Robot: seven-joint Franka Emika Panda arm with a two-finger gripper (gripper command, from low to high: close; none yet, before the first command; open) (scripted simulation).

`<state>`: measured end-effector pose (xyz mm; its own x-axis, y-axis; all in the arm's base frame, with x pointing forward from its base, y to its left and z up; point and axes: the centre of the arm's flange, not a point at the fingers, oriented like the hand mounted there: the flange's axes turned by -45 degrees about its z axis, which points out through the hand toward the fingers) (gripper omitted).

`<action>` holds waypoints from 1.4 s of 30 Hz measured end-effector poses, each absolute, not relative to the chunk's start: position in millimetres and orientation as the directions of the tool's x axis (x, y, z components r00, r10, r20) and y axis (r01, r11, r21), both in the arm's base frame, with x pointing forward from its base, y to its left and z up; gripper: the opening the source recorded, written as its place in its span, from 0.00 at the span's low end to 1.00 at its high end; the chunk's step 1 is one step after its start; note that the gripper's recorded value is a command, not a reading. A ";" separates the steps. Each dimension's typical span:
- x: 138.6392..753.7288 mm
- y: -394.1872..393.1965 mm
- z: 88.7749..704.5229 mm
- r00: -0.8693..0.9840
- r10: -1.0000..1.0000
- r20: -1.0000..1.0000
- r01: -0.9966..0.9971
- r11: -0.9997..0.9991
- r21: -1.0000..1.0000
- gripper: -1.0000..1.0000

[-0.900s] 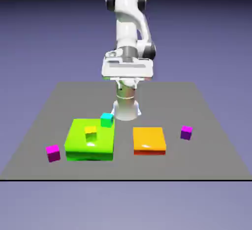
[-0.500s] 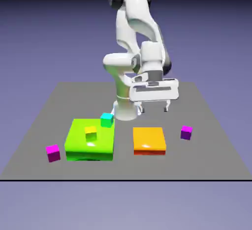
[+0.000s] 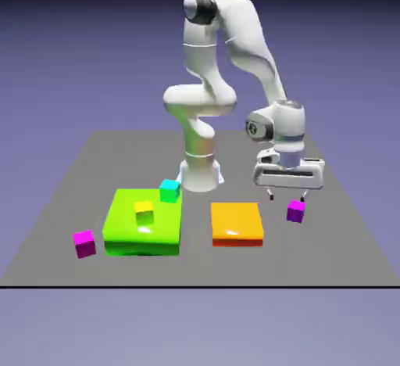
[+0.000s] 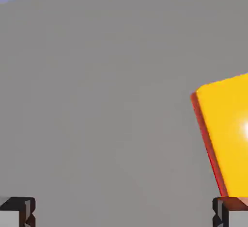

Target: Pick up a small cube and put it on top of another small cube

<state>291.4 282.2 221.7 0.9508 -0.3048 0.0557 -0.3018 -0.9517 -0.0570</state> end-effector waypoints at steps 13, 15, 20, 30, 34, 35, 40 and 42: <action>240.0 325.2 167.6 0.920 -0.386 -0.065 -0.387 -0.922 -0.014 0.50; 239.4 325.2 155.9 0.920 -0.386 -0.065 -0.387 -0.922 -0.012 0.50; 236.0 321.2 125.1 0.922 -0.382 -0.060 -0.383 -0.924 0.000 0.00; 240.2 324.8 174.6 0.921 -0.385 -0.065 -0.387 -0.922 -0.014 0.00; 239.2 321.1 192.6 0.922 -0.383 -0.061 -0.383 -0.924 -0.004 0.00; 238.8 320.1 195.1 0.922 -0.382 -0.060 -0.383 -0.924 -0.001 0.00; 296.1 243.3 210.6 0.807 -0.591 0.018 -0.590 -0.804 0.069 0.00; 313.8 206.3 221.0 0.737 -0.674 0.050 -0.676 -0.731 0.091 0.00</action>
